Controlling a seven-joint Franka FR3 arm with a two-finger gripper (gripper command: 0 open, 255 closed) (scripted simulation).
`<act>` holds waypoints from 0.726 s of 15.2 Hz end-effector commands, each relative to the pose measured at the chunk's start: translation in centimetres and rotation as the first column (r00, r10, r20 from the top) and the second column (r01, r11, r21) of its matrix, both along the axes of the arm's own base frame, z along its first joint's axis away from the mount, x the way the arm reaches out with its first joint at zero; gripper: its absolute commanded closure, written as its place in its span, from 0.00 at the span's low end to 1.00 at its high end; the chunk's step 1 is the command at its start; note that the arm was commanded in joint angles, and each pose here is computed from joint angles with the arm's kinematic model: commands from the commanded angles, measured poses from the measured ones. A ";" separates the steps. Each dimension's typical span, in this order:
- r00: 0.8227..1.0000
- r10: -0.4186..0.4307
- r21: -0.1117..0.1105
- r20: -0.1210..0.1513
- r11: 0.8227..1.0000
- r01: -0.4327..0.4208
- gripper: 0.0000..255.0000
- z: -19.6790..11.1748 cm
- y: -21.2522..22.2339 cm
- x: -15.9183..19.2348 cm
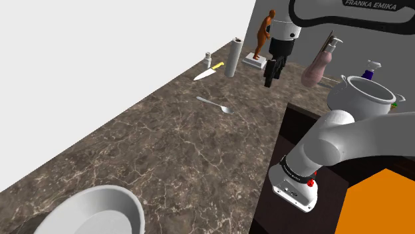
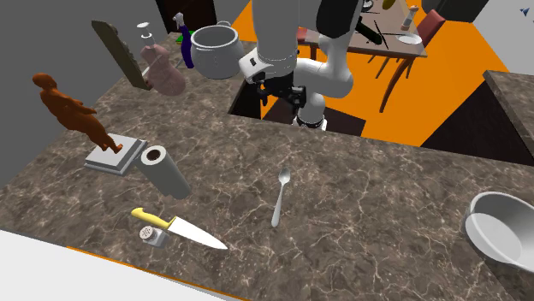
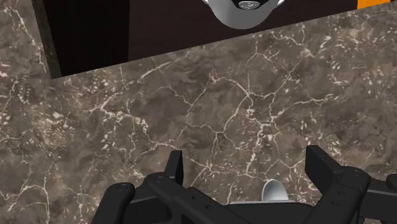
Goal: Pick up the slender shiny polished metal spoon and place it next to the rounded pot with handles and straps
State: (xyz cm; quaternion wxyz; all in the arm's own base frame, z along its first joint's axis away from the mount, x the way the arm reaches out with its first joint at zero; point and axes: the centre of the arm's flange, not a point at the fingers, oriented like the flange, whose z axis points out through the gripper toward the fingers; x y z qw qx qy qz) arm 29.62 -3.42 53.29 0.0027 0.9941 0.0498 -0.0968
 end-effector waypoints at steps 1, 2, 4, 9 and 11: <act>1.000 0.000 0.000 0.000 1.000 0.000 0.00 0.0 0.0 0.0; 1.000 0.009 0.008 0.001 1.000 -0.009 0.00 -0.8 0.3 1.0; 1.000 0.026 0.023 0.004 0.999 -0.026 0.00 -2.3 0.9 3.0; 0.998 0.068 0.062 0.011 0.996 -0.068 0.00 -6.0 2.7 7.9; 0.996 0.085 0.077 0.014 0.993 -0.086 0.00 -7.4 3.5 9.8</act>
